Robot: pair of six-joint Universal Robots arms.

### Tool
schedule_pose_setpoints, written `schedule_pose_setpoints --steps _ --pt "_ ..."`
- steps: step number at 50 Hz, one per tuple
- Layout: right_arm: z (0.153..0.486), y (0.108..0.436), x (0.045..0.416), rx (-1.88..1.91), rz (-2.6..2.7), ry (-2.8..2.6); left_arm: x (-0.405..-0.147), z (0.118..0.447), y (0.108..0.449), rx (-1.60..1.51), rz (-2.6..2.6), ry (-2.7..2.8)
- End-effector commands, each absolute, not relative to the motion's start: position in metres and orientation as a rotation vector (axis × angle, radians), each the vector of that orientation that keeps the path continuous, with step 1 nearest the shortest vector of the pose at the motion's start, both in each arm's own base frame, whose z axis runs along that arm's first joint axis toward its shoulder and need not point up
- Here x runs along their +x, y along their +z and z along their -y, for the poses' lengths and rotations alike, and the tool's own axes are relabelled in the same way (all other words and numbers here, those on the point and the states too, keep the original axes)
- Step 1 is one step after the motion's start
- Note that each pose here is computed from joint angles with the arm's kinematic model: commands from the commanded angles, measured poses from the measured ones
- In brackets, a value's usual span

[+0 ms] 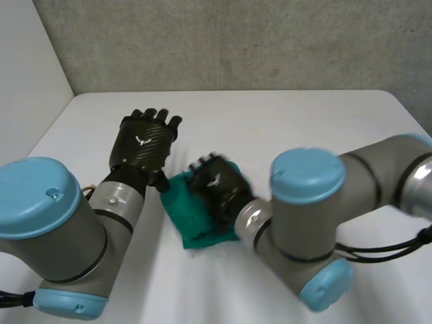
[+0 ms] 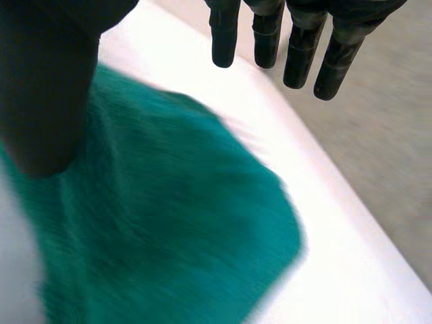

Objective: Fold the towel.

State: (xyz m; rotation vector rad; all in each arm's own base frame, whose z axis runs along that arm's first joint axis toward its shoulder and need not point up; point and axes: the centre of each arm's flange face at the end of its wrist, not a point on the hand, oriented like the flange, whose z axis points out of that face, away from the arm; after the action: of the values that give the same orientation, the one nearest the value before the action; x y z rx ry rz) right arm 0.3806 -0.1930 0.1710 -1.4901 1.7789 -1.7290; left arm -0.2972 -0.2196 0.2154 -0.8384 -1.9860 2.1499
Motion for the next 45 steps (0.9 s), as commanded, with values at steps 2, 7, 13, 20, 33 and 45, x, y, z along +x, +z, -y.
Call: schedule_pose_setpoints --steps 2,7,13,20,33,45 --pt "0.241 0.195 0.35 -1.071 -1.958 -1.736 -0.32 0.206 0.199 -0.779 2.033 1.923" --pt "0.264 0.167 0.339 -1.019 -2.056 -1.518 -0.319 0.204 0.167 -0.772 2.218 1.709" --pt "0.269 0.13 0.34 -1.05 -2.187 -1.325 -0.307 0.203 0.13 -0.746 2.475 1.491" --pt "0.27 0.128 0.339 -1.05 -2.209 -1.304 -0.301 0.208 0.128 -0.73 2.518 1.502" --pt "0.299 0.267 0.301 -0.751 -2.021 -1.863 -0.305 0.23 0.269 -0.527 2.096 1.932" --pt "0.311 0.363 0.222 -0.345 -1.992 -2.338 -0.252 0.255 0.36 -0.333 1.993 2.044"
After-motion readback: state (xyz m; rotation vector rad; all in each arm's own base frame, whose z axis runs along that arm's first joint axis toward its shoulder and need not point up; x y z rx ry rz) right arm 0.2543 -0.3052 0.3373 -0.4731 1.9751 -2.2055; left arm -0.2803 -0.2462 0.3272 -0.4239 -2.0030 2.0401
